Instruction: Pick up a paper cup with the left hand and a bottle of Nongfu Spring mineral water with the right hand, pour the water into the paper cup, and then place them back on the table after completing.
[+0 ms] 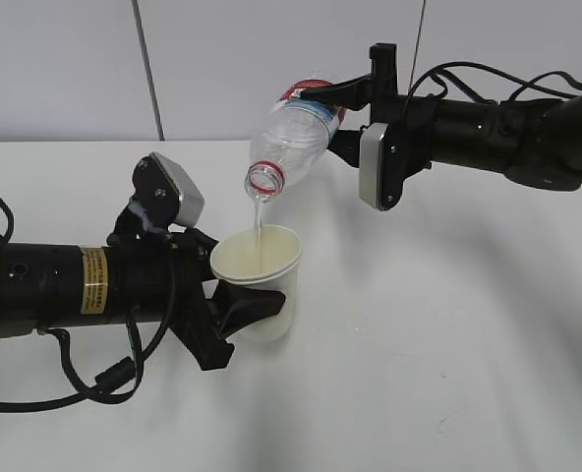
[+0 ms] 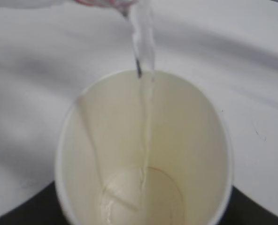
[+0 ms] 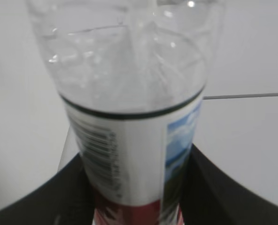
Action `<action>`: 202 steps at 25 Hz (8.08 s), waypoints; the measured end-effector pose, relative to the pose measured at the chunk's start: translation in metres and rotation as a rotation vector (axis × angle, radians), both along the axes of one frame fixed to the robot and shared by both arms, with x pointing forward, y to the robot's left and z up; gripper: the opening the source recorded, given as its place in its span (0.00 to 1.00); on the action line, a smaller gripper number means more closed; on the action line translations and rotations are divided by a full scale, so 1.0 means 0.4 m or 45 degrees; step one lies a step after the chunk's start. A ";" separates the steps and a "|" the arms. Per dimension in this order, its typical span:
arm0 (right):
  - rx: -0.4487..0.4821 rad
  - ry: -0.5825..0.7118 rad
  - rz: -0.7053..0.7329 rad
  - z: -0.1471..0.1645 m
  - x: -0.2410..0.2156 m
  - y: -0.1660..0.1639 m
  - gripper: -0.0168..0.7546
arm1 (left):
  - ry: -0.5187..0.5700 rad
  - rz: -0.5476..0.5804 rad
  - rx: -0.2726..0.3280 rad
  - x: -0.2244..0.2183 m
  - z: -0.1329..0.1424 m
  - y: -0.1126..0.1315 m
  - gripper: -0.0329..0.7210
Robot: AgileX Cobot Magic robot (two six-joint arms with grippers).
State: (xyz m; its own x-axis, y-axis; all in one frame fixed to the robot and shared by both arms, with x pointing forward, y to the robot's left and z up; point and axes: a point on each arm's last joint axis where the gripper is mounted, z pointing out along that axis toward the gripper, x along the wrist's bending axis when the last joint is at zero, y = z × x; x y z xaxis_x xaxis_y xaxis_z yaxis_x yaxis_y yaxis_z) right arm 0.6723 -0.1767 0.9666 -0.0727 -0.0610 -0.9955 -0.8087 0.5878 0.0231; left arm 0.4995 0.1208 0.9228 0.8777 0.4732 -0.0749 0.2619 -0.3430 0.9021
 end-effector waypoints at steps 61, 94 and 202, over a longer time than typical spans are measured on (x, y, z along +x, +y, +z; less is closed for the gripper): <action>0.022 -0.124 0.011 0.019 0.000 0.002 0.47 | 0.008 -0.091 -0.001 -0.014 0.000 -0.006 0.56; 0.345 0.443 -0.040 -0.031 -0.034 -0.003 0.47 | -0.110 -0.024 0.033 -0.001 0.027 0.004 0.56; 0.952 1.531 -0.293 -0.256 -0.052 -0.022 0.74 | -0.044 0.412 -0.058 -0.005 -0.092 0.156 0.80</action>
